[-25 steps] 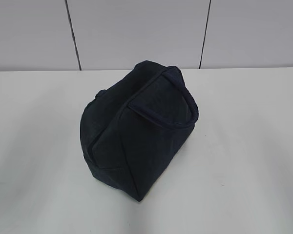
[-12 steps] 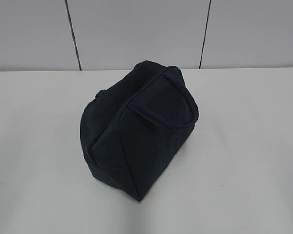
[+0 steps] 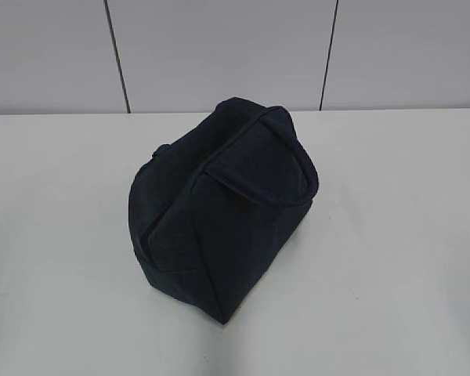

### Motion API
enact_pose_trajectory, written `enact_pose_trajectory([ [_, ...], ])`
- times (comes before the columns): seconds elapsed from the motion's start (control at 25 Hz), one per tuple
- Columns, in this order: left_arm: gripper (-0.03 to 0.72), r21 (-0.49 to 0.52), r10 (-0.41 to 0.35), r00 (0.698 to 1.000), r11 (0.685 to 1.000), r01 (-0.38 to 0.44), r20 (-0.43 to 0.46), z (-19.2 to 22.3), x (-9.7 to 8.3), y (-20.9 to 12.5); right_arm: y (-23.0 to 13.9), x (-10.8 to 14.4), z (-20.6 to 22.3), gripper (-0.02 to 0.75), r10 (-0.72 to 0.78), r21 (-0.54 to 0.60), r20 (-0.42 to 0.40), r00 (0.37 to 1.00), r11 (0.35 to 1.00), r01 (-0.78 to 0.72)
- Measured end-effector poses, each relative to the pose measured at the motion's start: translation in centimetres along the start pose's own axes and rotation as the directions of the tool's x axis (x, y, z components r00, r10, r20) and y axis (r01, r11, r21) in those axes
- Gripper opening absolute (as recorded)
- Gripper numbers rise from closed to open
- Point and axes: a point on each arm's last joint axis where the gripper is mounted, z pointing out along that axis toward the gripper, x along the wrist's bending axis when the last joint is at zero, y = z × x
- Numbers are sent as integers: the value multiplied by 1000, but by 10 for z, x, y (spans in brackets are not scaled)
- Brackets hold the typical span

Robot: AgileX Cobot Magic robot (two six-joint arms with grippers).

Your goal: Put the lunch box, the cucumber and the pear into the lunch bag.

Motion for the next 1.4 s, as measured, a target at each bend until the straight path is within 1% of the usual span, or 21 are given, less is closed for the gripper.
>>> enact_pose_trajectory([
  [0.52, 241, -9, -7, 1000, 1000, 7, -2, 0, 0, 0, 0, 0, 0, 0, 6, -1, -5, 1000, 1000, -6],
  [0.6, 241, -28, -7, 1000, 1000, 7, -3, -3, 0, -1, 0, 1, 0, 0, 16, -5, 7, 1000, 1000, -16],
  [0.68, 241, -67, -11, 1000, 998, 10, -15, -8, 0, -6, 0, 1, 0, 0, 42, -4, 48, 998, 999, -42],
  [0.72, 241, -85, -18, 1000, 996, 16, -26, -10, -1, -6, 0, 1, 0, 0, 61, -10, 84, 995, 998, -60],
  [0.84, 241, -89, -40, 997, 995, 34, -66, -11, -1, -7, 0, 1, -1, 0, 115, -19, 198, 973, 993, -114],
  [0.92, 241, -90, -50, 995, 995, 43, -82, -10, -1, -7, 0, 2, -1, 0, 145, -25, 255, 956, 989, -143],
  [1.0, 241, -91, -51, 995, 995, 43, -87, -11, -1, -7, 0, 2, -1, 0, 162, -29, 290, 943, 987, -161],
  [1.4, 241, -91, -52, 995, 995, 43, -89, -11, -1, -7, 0, 1, -1, 0, 162, -29, 310, 937, 987, -161],
])
